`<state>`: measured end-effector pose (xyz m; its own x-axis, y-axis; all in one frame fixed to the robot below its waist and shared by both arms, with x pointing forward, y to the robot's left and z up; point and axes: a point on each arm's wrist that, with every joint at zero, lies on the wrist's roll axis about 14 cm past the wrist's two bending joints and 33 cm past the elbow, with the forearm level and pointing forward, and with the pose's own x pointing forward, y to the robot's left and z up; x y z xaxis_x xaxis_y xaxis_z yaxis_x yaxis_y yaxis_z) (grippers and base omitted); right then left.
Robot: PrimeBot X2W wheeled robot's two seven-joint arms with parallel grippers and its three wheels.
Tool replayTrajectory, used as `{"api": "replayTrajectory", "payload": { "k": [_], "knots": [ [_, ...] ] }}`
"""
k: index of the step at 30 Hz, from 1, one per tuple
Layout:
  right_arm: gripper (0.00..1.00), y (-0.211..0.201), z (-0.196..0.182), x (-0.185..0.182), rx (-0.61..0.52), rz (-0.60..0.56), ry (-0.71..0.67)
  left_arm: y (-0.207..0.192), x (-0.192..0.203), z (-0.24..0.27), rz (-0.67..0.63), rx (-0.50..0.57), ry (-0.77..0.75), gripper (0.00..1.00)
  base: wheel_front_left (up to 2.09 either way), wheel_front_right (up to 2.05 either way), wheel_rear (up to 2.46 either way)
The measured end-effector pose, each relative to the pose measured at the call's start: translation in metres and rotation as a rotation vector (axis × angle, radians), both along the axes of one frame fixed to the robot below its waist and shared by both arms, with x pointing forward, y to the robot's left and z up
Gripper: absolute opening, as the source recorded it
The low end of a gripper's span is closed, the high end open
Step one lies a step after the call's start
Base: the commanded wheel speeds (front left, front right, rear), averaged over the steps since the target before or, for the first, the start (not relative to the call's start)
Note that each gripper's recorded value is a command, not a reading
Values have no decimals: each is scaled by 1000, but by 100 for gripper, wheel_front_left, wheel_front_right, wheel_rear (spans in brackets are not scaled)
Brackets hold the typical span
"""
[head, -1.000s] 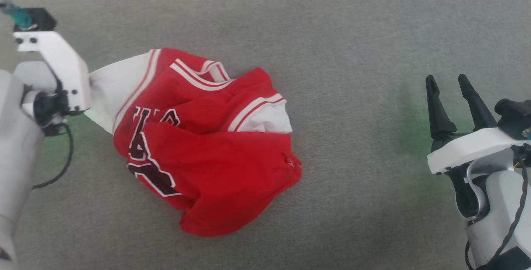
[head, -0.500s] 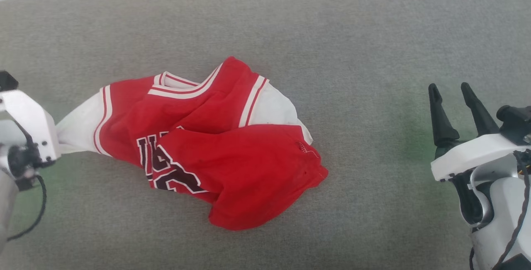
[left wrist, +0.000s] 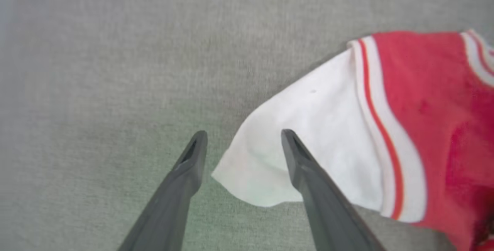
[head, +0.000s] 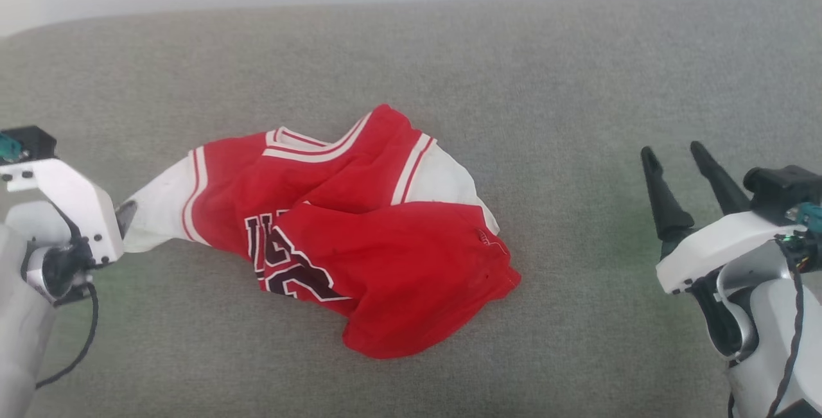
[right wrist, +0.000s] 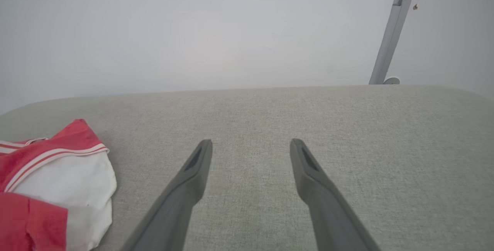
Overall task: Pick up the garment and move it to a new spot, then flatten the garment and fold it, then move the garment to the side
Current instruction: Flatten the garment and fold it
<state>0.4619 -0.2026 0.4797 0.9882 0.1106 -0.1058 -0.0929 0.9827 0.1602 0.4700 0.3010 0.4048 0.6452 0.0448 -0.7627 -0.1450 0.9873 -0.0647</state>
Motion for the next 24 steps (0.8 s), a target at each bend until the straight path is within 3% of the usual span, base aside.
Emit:
{"api": "replayTrajectory", "payload": {
  "k": [13,24],
  "knots": [
    [100,64,-1,-7,-13,237,134,12,-15,76,-60,73,-441,100,0,0,0],
    [100,137,-6,5,-83,498,306,27,-77,109,37,128,-760,100,0,0,0]
  ]
}}
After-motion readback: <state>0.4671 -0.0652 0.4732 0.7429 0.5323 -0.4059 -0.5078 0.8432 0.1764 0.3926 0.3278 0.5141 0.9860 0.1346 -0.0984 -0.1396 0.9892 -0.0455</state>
